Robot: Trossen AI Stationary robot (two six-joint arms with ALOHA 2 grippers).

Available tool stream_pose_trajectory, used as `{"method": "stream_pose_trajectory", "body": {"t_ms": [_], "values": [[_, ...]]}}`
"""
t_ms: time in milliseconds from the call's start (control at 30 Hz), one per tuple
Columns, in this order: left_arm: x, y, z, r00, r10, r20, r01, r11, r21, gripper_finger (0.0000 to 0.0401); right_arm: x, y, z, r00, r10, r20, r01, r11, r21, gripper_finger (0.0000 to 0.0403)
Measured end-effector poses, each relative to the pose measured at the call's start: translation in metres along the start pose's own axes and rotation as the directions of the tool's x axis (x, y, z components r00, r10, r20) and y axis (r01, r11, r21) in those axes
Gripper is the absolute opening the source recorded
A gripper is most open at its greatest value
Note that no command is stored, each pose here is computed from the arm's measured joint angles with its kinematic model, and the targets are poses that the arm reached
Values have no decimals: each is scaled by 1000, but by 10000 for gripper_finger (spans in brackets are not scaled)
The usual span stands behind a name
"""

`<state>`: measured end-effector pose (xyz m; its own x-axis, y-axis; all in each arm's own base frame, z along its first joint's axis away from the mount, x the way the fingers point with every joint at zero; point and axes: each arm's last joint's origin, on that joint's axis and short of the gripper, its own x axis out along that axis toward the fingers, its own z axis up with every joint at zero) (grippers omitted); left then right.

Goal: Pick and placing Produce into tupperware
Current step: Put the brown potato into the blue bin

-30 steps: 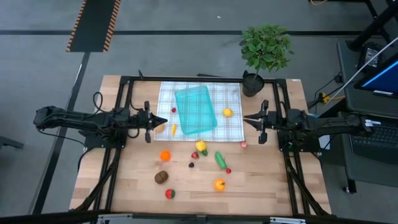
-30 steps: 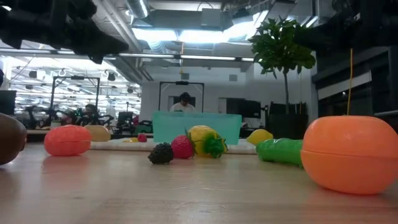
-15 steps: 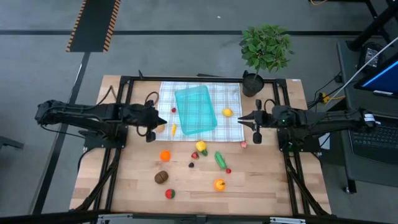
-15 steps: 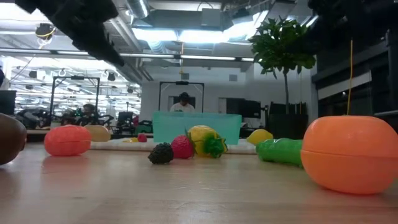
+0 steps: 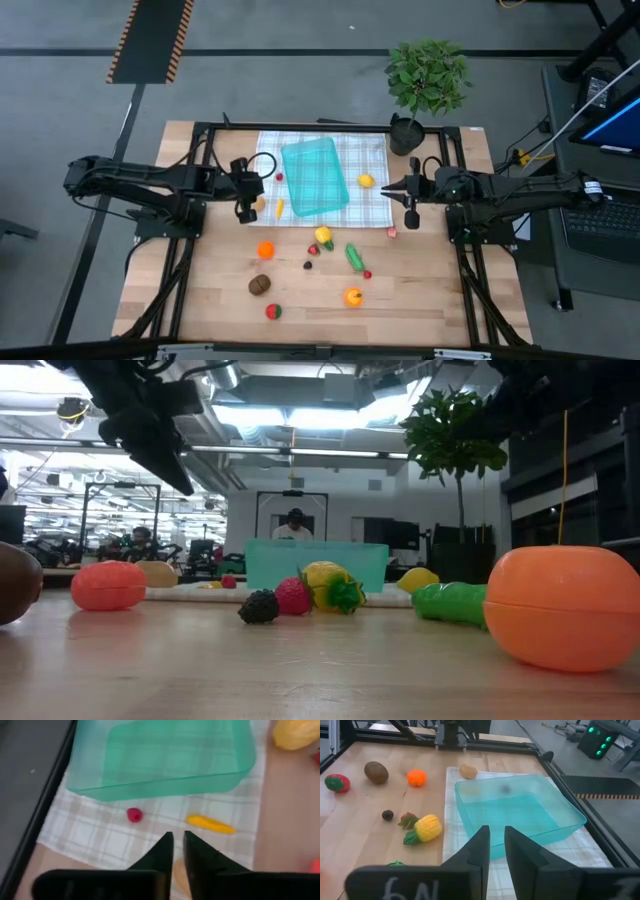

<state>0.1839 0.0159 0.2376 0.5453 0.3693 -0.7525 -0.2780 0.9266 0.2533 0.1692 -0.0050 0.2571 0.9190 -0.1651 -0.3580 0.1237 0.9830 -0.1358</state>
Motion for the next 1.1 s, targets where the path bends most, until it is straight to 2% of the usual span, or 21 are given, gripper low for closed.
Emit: {"method": "stream_pose_trajectory", "body": {"t_ms": [200,333,433,533,633,767,900,1100], "values": [[0,2,0,996,87,3,-87,996,-3,129,0,0,0,1000,-3,0,3,1000,22,62],[0,3,-1,995,101,-10,-102,994,-40,179,0,0,0,1000,-3,1,3,998,70,62],[0,3,-3,995,98,-29,-100,992,-77,200,0,0,0,1000,-3,1,3,997,78,62],[0,3,-9,993,79,-87,-86,993,-82,209,0,0,0,1000,-3,1,3,997,78,62],[-1,1,-17,985,-3,-172,-10,997,-73,208,0,0,0,1000,-3,1,3,997,77,62],[-2,-2,-17,978,-98,-185,66,983,-171,205,0,0,0,1000,-3,1,3,997,75,62],[-2,-2,-17,977,-104,-186,50,960,-276,204,0,0,0,1000,-3,2,3,997,74,62],[-2,-3,-17,973,-134,-188,38,895,-445,204,0,0,0,1000,-2,2,2,997,72,62]]}}
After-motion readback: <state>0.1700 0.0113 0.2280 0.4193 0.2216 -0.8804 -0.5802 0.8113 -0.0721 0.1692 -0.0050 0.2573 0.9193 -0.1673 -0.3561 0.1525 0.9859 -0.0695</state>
